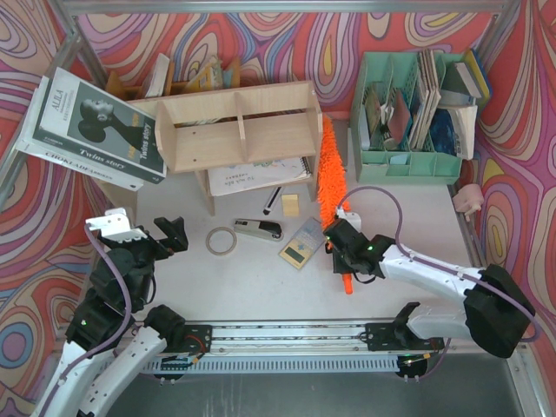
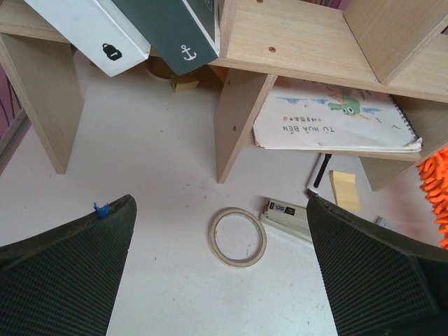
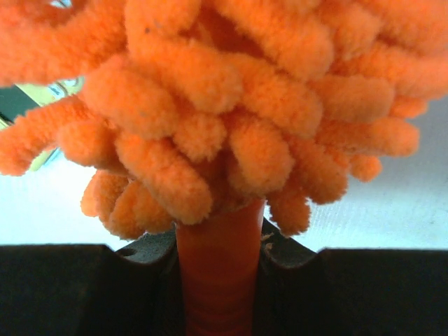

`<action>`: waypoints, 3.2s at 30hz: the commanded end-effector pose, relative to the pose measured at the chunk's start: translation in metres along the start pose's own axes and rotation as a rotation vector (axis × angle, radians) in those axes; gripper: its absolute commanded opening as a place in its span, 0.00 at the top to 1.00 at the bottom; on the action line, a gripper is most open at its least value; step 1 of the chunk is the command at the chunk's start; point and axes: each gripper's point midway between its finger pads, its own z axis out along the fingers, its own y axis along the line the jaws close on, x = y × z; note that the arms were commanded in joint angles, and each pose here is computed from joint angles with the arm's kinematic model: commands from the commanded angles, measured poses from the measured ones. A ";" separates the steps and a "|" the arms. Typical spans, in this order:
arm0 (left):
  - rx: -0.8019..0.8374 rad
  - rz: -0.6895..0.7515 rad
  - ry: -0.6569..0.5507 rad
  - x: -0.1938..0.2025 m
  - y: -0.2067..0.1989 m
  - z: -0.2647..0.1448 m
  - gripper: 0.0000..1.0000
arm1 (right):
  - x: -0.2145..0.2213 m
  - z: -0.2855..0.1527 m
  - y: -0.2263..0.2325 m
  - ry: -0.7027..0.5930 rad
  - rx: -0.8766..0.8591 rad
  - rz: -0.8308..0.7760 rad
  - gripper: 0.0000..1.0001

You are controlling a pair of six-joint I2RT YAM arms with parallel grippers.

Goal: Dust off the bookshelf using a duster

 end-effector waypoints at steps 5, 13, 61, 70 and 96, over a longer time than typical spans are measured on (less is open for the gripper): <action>0.000 -0.011 -0.002 0.002 -0.002 0.004 0.02 | -0.021 0.003 0.013 -0.072 -0.025 0.034 1.00; -0.001 -0.010 -0.001 0.002 -0.002 0.004 0.02 | -0.088 -0.057 0.025 -0.244 -0.069 0.023 1.00; 0.003 -0.013 0.000 0.002 -0.003 0.005 0.02 | -0.002 -0.002 0.024 0.012 -0.087 0.072 1.00; 0.007 -0.017 -0.003 0.002 -0.003 0.004 0.02 | 0.025 0.004 0.024 0.103 -0.091 0.073 1.00; 0.008 -0.033 -0.019 -0.002 -0.001 0.000 0.02 | 0.028 -0.012 0.036 0.140 -0.082 0.073 1.00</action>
